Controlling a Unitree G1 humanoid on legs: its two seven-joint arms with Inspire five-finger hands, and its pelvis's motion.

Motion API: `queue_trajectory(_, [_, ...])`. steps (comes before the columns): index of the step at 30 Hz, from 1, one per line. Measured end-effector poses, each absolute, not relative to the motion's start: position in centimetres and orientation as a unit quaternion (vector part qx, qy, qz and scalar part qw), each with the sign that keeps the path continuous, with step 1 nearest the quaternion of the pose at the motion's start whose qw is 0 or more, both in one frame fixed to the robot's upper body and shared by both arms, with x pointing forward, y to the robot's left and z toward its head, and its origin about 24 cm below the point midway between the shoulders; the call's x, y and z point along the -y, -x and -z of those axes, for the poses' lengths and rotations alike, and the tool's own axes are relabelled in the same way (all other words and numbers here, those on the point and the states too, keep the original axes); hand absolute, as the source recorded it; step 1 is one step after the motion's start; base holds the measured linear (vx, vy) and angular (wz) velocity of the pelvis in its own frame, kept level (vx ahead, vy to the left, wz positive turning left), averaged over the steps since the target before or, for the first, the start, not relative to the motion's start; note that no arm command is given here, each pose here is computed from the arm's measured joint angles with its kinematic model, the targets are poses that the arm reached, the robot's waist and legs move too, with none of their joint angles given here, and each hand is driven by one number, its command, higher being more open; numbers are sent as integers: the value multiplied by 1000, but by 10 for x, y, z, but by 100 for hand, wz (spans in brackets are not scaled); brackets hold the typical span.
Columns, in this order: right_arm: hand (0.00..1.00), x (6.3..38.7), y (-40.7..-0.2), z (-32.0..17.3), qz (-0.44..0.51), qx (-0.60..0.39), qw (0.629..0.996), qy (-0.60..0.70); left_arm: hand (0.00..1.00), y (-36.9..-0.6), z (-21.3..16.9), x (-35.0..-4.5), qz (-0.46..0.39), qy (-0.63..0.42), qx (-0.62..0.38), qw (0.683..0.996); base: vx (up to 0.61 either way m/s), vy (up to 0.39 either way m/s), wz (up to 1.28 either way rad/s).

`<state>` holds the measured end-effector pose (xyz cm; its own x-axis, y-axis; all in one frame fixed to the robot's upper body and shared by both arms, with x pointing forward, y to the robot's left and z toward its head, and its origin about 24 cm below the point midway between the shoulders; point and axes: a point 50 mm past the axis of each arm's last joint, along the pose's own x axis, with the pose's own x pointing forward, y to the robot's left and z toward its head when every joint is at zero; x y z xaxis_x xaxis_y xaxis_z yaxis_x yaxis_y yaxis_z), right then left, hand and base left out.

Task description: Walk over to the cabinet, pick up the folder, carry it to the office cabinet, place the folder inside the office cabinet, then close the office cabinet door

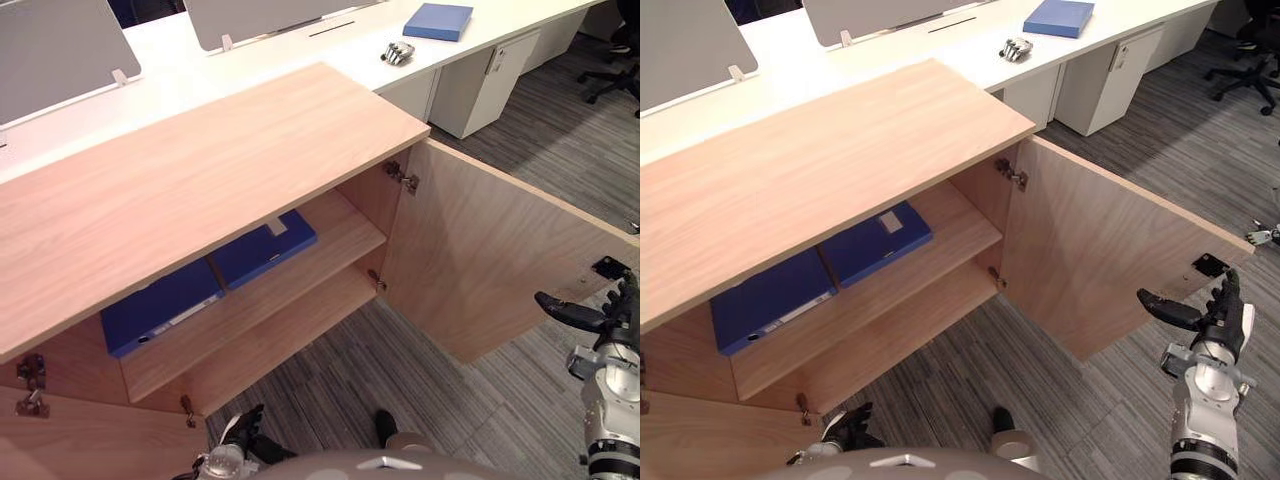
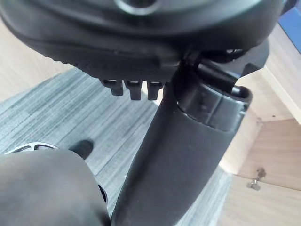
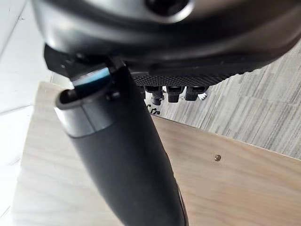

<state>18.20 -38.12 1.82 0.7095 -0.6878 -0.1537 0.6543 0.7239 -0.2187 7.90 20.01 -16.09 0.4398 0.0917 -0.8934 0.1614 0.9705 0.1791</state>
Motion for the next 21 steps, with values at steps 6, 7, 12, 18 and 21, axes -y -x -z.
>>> queue_trajectory(6, [100,389,-192,-26,344,-117,927,89,100,-77,161,-200,22,-116,-528,841,-5,-7,3])
queue_trajectory(7, [100,389,-192,-26,344,-116,928,87,100,-77,161,-199,22,-116,-527,842,-11,-32,2])
queue_trajectory(12, [100,390,-195,-28,334,-120,930,99,100,-76,161,-199,25,-114,-528,841,0,0,0])
queue_trajectory(18, [100,381,-203,-27,311,-119,937,103,100,-73,162,-199,28,-114,-530,840,-12,-15,-2])
queue_trajectory(21, [100,373,-204,-27,312,-107,939,95,100,-73,162,-198,29,-114,-530,840,-35,-31,-3])
